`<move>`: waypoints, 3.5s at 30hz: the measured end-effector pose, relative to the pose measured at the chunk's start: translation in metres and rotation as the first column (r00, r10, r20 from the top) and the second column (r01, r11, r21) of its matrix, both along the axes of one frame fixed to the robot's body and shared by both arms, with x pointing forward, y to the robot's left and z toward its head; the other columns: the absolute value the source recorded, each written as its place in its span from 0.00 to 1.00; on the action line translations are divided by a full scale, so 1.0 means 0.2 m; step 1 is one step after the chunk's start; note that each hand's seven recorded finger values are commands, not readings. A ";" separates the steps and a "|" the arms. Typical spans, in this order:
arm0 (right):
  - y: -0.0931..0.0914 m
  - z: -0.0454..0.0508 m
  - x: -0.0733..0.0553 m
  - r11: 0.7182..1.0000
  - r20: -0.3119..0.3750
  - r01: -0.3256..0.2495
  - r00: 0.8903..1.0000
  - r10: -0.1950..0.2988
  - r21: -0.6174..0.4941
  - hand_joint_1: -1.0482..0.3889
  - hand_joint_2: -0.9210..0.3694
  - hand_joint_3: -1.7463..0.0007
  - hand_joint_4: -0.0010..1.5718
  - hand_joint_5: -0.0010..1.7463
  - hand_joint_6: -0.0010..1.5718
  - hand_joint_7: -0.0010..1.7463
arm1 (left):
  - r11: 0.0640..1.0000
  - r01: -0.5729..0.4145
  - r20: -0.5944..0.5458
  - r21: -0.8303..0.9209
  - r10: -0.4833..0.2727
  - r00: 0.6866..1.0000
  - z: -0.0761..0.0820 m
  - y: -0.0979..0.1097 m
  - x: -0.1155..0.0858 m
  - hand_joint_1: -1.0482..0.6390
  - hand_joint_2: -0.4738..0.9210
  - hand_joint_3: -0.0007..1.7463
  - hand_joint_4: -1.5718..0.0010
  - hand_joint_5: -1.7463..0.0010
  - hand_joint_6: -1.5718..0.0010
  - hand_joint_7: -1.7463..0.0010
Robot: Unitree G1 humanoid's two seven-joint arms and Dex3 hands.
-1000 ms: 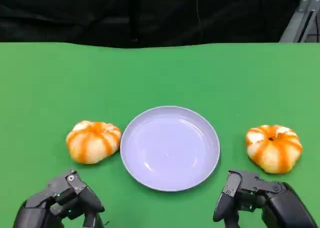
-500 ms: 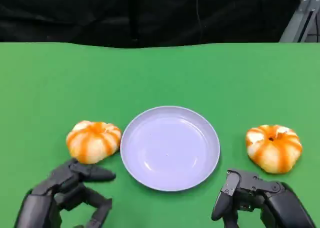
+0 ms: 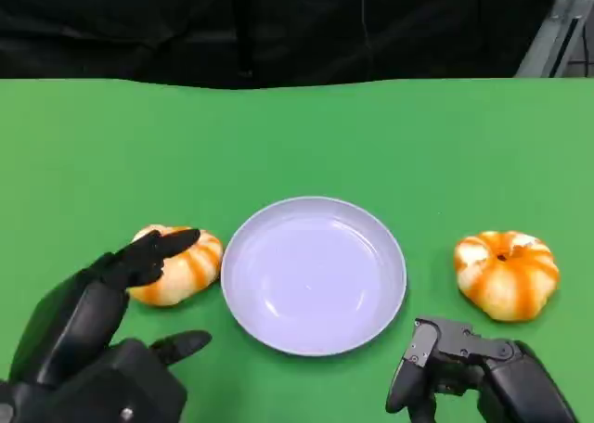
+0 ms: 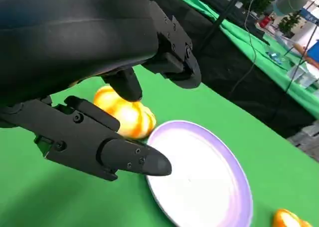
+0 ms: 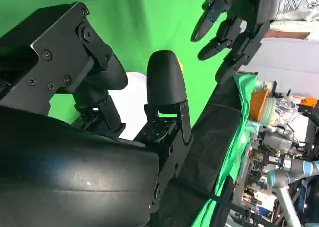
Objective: Grasp the bread from the table and place it into the plate.
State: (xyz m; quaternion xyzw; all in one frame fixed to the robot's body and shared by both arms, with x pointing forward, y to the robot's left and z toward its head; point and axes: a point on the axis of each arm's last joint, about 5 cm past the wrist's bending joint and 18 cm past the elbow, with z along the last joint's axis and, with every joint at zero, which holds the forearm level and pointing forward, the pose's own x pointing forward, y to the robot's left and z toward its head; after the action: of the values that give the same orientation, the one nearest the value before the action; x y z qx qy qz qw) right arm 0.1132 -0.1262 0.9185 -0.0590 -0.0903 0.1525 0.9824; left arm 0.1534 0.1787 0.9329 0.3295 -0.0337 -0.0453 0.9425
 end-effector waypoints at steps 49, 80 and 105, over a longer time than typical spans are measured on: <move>0.03 0.007 -0.04 1.000 0.002 -0.004 1.000 0.004 0.009 0.87 0.44 0.20 0.55 0.96 0.47 0.82 | 0.731 0.104 -0.094 0.674 -0.055 0.994 -0.35 -0.18 0.58 0.47 1.00 0.06 0.47 0.00 0.62 0.12; 0.00 -0.021 -0.03 1.000 -0.009 0.002 1.000 -0.002 0.002 0.82 0.44 0.21 0.56 0.95 0.48 0.80 | 0.934 0.099 0.395 0.343 -0.239 0.887 -0.16 -0.48 0.47 0.50 0.58 0.74 0.38 0.00 0.50 0.00; 0.00 -0.024 -0.04 1.000 -0.006 -0.001 1.000 0.001 0.001 0.80 0.45 0.20 0.56 0.96 0.48 0.80 | 0.805 0.316 -0.065 0.502 -0.329 0.942 -0.07 -0.53 0.47 0.27 1.00 0.18 1.00 0.77 0.86 0.99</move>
State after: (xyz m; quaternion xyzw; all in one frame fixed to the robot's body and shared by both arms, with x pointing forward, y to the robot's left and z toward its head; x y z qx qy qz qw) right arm 0.1053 -0.1256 0.9136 -0.0580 -0.0874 0.1529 0.9827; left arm 0.2471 0.0727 0.9179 0.5546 -0.0881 -0.2077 0.8010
